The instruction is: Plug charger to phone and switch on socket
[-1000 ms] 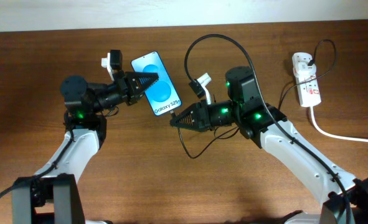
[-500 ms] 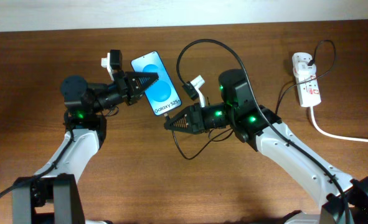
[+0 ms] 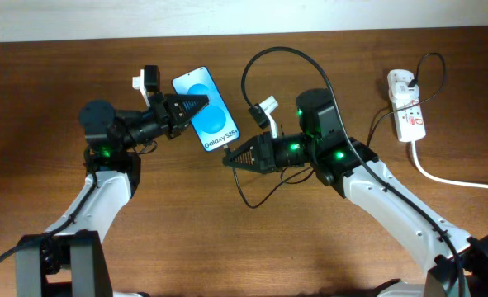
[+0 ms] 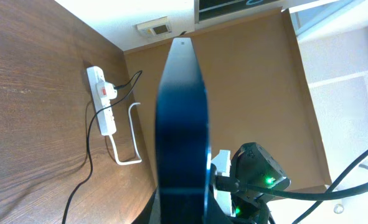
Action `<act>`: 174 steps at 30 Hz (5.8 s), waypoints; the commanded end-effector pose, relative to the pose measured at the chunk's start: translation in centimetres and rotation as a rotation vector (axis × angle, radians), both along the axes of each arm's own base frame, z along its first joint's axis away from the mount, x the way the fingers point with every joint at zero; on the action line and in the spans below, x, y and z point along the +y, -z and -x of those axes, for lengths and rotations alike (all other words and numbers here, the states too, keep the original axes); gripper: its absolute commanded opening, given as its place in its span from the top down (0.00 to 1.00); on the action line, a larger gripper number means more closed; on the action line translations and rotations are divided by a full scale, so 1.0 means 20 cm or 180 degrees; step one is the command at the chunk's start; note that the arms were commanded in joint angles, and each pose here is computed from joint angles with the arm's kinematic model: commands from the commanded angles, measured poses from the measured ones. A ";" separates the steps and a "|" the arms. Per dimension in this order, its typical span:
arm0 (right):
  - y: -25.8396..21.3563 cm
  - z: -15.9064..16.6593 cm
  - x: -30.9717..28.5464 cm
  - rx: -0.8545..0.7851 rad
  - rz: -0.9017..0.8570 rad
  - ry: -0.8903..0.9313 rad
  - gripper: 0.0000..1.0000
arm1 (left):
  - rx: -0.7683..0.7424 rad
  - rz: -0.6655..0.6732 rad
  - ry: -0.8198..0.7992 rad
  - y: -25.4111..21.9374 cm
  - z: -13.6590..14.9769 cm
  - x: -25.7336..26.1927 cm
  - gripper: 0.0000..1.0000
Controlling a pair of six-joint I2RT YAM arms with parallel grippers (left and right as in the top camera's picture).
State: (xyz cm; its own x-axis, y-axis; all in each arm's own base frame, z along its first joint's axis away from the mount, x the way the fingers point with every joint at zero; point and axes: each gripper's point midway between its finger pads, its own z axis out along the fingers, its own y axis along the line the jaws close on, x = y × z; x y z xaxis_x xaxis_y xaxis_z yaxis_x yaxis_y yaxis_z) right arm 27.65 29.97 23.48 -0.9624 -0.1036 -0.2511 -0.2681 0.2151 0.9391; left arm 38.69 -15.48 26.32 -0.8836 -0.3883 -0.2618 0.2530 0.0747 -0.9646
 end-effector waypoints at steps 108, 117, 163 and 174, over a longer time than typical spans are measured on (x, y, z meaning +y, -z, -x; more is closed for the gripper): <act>0.58 -0.10 -0.54 -0.0365 0.2957 0.0884 0.10 | -0.0540 -0.0251 0.0834 0.01 0.22 0.11 1.00; 0.32 -0.10 -0.69 -0.0057 0.3435 0.1320 0.02 | -0.0543 -0.0251 0.0882 0.01 0.24 0.10 1.00; 0.22 0.55 -0.56 -0.0817 0.1241 0.0547 0.02 | -0.0539 -0.0249 0.0920 0.02 0.25 0.10 1.00; 0.24 0.47 -0.62 -0.1229 0.1545 0.0710 0.02 | -0.0540 -0.0250 0.0920 0.02 0.25 0.10 1.00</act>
State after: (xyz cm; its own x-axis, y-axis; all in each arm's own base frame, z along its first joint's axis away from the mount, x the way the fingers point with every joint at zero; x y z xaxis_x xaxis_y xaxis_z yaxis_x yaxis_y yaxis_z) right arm 18.16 17.59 18.62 -0.8486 -0.0747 -0.5238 -0.4282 0.6785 0.5969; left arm 33.96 -13.52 25.38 -0.9125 -0.1038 -0.3958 0.3933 0.0446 -0.9183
